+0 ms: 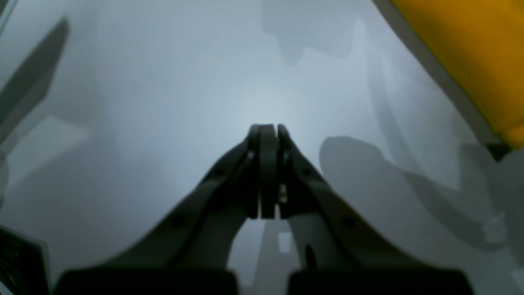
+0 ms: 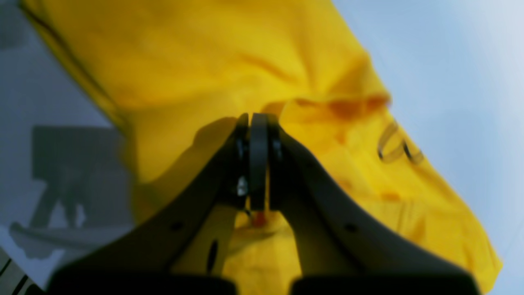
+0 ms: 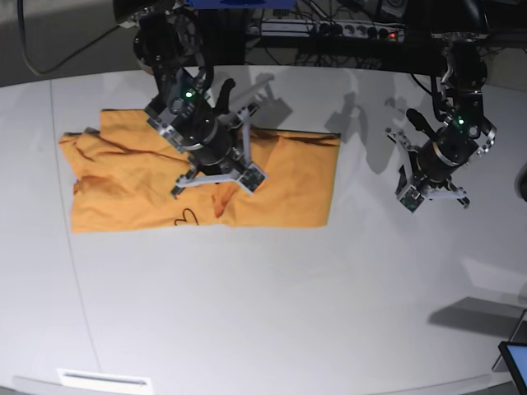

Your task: Fold the T-shirt properly

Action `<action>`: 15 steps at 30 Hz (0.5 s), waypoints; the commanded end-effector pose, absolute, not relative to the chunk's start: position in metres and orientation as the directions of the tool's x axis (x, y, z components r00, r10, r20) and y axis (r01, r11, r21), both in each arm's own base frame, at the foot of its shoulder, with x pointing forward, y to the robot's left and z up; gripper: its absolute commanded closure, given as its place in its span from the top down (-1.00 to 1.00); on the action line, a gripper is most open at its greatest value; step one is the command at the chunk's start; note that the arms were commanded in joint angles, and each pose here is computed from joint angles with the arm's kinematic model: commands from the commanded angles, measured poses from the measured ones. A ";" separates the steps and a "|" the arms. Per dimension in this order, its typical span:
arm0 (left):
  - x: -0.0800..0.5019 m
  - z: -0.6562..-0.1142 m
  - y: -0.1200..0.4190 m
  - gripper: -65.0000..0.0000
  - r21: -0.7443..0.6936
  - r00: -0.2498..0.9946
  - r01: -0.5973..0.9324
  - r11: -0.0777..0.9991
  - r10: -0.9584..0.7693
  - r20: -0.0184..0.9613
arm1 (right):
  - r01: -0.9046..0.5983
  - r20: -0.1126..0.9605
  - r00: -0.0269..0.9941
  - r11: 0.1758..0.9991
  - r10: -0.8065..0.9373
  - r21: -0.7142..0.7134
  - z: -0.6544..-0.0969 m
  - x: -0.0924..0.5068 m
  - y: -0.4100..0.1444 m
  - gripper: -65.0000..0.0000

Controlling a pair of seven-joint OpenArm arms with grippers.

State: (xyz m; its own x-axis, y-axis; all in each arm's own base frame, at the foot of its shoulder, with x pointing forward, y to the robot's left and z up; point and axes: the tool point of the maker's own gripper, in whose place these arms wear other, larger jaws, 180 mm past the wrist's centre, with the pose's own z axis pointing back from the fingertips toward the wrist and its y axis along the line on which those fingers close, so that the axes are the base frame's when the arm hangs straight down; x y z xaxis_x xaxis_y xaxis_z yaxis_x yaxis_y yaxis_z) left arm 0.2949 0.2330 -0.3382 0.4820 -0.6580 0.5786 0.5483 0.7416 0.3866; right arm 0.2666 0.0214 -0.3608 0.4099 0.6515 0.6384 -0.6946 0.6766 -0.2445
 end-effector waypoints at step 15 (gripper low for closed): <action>0.304 -0.322 0.236 -1.00 0.423 0.445 0.532 0.733 -0.667 0.597 | -0.672 0.656 0.421 0.701 0.627 -0.238 -0.357 0.262 0.013 -1.00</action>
State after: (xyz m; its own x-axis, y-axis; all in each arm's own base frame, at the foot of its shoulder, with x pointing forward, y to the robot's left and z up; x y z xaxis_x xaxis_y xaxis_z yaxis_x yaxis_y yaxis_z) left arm 0.2958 0.2336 -0.3369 0.4786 -0.6593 0.5800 0.5475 0.7404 0.3899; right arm 0.2488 0.0080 -0.3761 0.4591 0.6522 0.6032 -0.6899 0.6895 -0.2203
